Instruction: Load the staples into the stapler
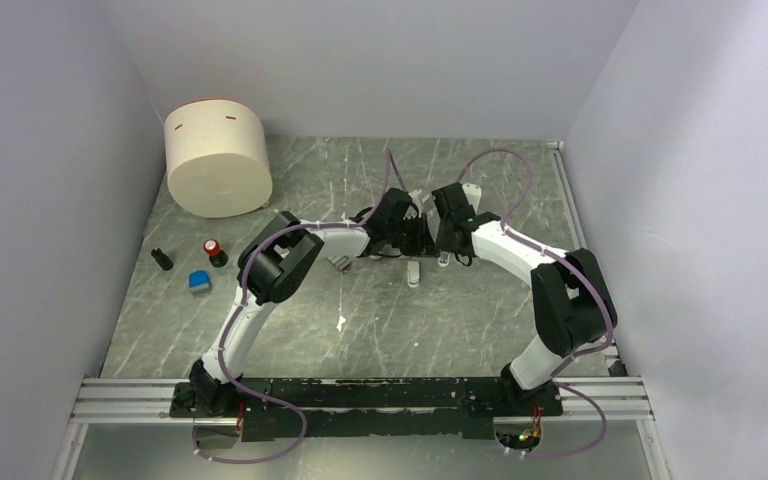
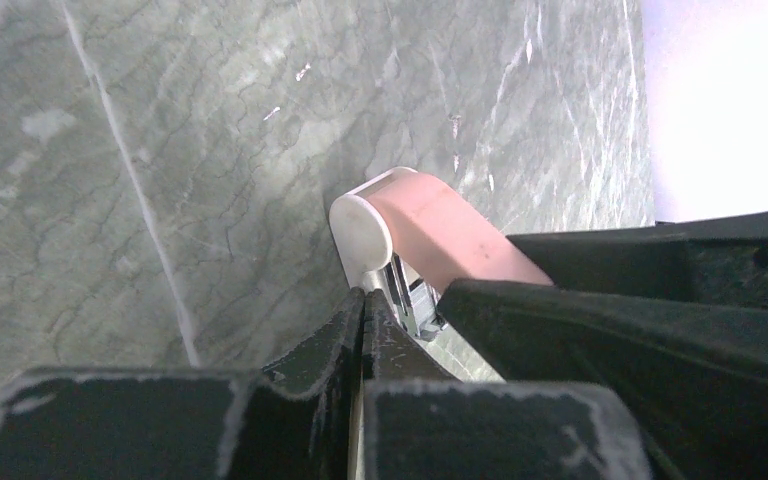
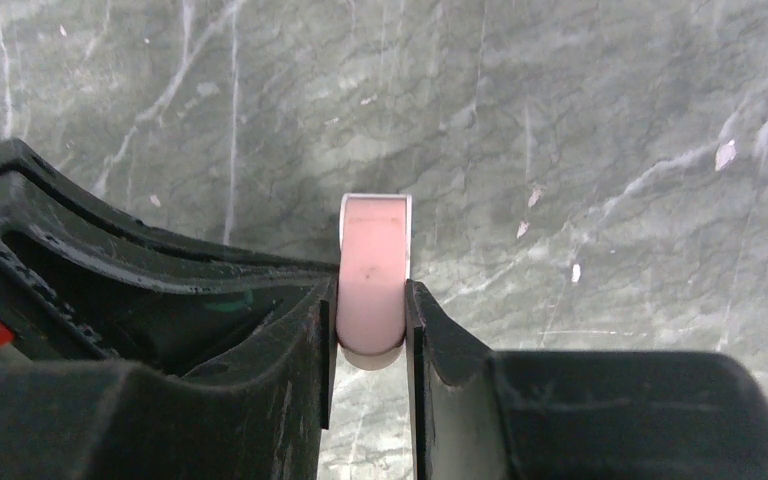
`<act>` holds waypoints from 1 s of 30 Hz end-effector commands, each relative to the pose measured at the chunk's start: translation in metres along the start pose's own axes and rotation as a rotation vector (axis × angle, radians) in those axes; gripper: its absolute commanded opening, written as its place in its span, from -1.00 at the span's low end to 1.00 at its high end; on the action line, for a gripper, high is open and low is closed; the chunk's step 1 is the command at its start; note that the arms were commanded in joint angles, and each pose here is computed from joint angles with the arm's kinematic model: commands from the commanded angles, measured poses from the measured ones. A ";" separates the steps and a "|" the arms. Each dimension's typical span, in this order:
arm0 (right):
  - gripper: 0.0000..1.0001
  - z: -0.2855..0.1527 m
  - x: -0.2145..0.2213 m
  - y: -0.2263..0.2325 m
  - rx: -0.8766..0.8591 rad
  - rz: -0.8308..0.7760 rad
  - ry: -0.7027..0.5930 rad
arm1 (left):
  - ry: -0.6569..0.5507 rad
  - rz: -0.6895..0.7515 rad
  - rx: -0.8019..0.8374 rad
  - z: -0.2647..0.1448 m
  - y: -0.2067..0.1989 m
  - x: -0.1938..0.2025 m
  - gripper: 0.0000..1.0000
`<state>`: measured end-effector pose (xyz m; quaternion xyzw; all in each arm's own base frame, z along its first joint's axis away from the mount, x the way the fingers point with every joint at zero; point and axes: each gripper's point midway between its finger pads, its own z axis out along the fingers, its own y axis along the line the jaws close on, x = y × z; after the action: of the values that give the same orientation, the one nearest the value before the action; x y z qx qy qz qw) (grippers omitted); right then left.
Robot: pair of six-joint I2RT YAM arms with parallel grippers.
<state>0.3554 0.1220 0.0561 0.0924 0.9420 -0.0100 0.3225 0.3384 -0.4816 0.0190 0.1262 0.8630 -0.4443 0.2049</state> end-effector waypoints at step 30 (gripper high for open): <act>-0.49 0.034 0.074 -0.013 0.085 -0.035 0.192 | 0.053 -0.020 -0.081 -0.001 0.024 0.025 -0.86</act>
<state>0.3386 0.1250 0.0264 0.0933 0.9527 -0.0223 0.2885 0.3392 -0.4817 0.0195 0.1250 0.8617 -0.4459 0.2072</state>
